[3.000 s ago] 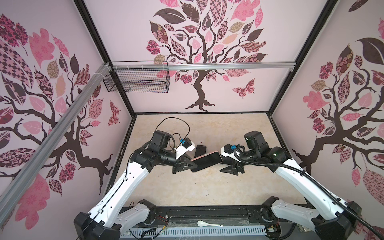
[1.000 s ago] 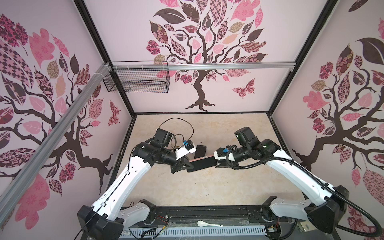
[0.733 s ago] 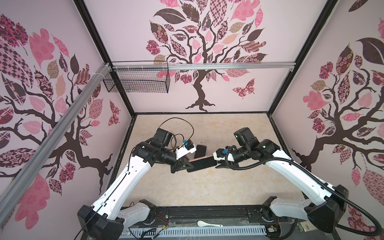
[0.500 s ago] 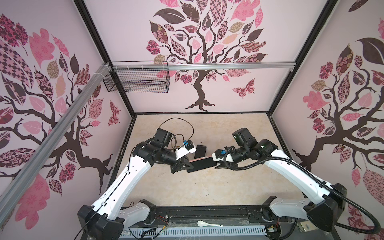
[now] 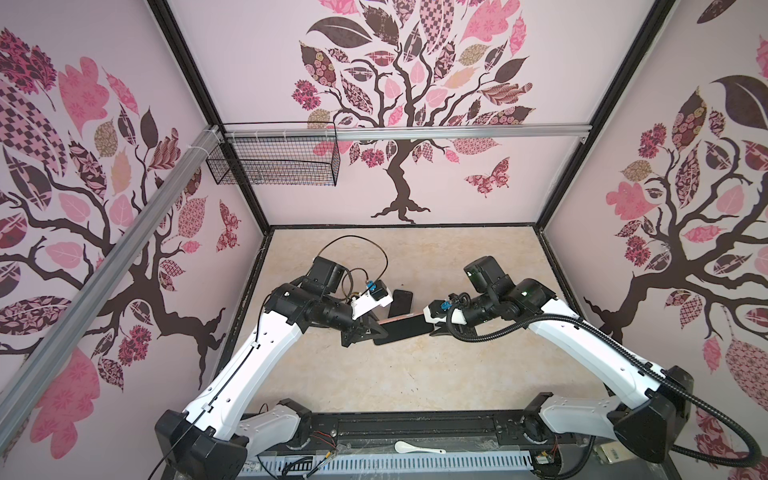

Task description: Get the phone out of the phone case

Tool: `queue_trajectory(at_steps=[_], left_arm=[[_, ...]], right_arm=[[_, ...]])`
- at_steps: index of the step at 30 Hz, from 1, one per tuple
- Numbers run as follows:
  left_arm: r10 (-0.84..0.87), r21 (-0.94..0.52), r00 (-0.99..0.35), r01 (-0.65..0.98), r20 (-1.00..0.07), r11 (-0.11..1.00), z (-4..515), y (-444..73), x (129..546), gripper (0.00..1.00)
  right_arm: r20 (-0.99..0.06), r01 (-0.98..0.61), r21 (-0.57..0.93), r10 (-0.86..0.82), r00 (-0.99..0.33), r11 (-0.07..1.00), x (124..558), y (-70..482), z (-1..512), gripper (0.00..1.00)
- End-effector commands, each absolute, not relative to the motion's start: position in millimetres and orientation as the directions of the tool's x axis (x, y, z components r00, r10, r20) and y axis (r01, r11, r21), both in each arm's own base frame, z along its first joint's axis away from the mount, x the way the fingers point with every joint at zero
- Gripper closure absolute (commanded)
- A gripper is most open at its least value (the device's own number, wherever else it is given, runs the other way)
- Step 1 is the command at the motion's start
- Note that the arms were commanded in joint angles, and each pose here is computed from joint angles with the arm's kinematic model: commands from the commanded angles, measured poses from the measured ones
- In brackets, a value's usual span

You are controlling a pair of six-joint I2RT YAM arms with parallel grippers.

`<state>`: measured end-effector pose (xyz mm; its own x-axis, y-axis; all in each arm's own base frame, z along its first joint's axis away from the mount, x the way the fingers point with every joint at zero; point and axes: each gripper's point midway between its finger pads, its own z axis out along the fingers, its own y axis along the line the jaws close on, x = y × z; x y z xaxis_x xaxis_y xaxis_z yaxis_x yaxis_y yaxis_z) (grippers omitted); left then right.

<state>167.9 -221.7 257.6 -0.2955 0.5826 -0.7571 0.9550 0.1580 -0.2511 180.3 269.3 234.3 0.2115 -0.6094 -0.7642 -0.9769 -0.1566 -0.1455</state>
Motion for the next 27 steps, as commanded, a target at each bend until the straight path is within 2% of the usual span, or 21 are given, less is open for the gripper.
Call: queue_trajectory(at_steps=[1, 10, 20, 27], left_arm=[[0.533, -0.183, -0.223, 0.975, -0.816, 0.128, 284, -226, 171, 1.00], [0.554, -0.165, -0.238, 0.970, -0.797, 0.180, 279, -224, 183, 1.00], [0.562, -0.193, -0.266, 0.963, -0.783, 0.187, 277, -230, 196, 1.00], [0.572, -0.212, -0.296, 0.954, -0.765, 0.211, 272, -230, 208, 1.00]], right_arm=[[-0.762, -0.976, -0.111, -0.615, 0.203, -0.186, 171, 269, 230, 0.77], [-0.773, -0.974, -0.116, -0.599, 0.210, -0.193, 168, 270, 232, 0.85], [-0.818, -0.966, -0.173, -0.518, 0.250, -0.193, 161, 273, 251, 0.92], [-0.843, -0.959, -0.208, -0.461, 0.275, -0.192, 156, 274, 266, 0.93]])
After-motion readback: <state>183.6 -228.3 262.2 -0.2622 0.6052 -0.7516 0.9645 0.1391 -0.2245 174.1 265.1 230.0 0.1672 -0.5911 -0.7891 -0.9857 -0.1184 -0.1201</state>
